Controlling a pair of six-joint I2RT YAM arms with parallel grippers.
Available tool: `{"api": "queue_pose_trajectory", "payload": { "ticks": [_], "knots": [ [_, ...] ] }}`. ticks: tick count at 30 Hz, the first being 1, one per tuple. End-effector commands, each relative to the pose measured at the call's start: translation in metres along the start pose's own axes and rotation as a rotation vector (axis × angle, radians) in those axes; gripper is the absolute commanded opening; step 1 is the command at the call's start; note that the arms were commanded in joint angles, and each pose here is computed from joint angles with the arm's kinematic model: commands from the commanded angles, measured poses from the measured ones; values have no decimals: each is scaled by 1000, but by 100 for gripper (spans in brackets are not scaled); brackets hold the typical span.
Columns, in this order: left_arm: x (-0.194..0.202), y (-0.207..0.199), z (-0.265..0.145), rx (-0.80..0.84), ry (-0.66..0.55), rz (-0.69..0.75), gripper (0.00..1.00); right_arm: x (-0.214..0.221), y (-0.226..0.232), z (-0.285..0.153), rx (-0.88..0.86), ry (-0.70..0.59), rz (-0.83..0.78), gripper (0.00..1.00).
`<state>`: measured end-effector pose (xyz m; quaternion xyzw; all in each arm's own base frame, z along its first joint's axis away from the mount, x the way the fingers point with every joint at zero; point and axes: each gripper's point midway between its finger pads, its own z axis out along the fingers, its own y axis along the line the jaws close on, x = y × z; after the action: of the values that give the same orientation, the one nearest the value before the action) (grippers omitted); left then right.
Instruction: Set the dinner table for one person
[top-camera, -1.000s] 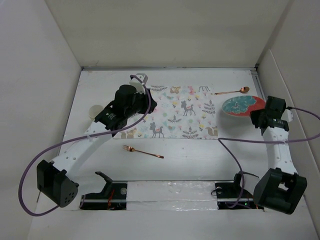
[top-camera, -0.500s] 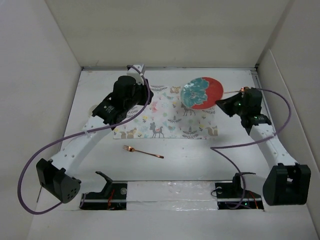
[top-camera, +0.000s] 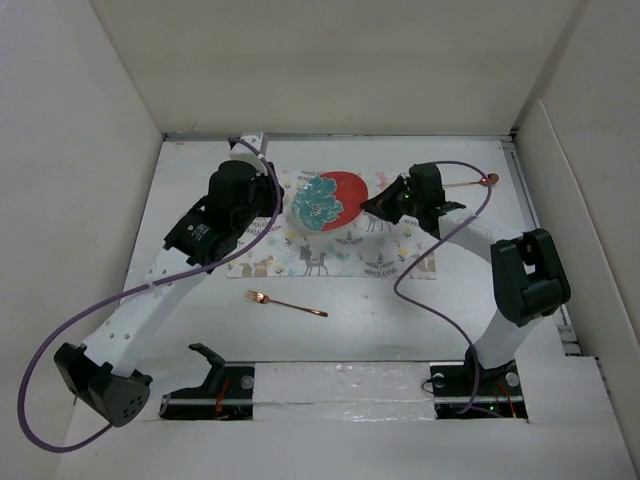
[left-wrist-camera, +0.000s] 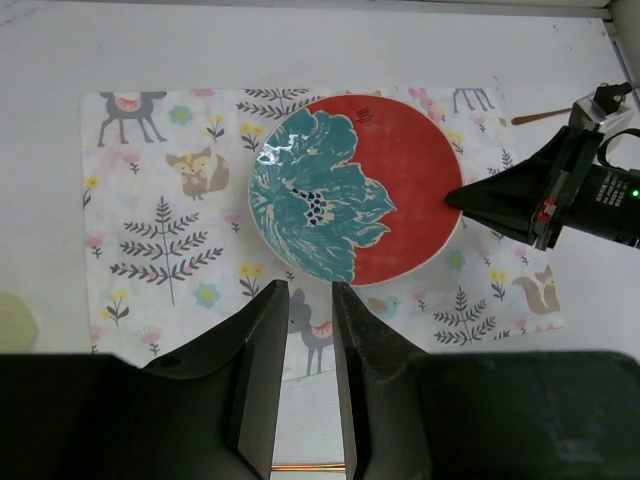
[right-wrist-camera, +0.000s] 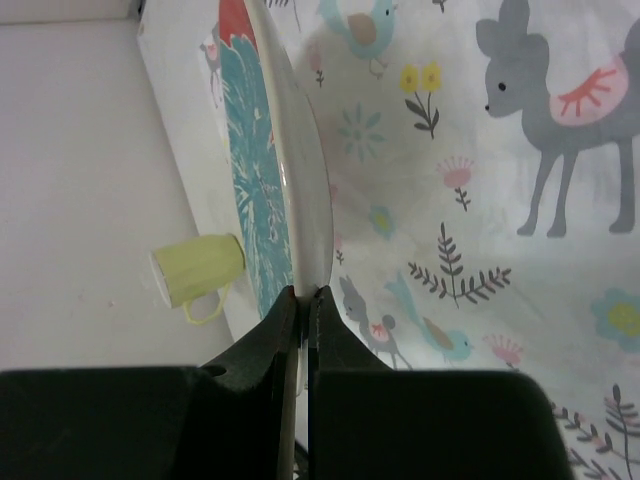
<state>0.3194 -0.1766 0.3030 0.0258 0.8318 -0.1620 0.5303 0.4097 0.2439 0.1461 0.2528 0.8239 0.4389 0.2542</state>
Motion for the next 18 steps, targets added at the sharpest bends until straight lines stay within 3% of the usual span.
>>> {"api": "queue_pose_trajectory", "payload": {
  "ticks": [1, 18],
  "knots": [
    [-6, 14, -14, -47, -47, -25, 22, -27, 110, -16, -340, -89, -94, 0],
    [-4, 17, -13, -65, -38, -26, 22, 12, -4, 18, -52, -12, -26, 0]
  ]
}}
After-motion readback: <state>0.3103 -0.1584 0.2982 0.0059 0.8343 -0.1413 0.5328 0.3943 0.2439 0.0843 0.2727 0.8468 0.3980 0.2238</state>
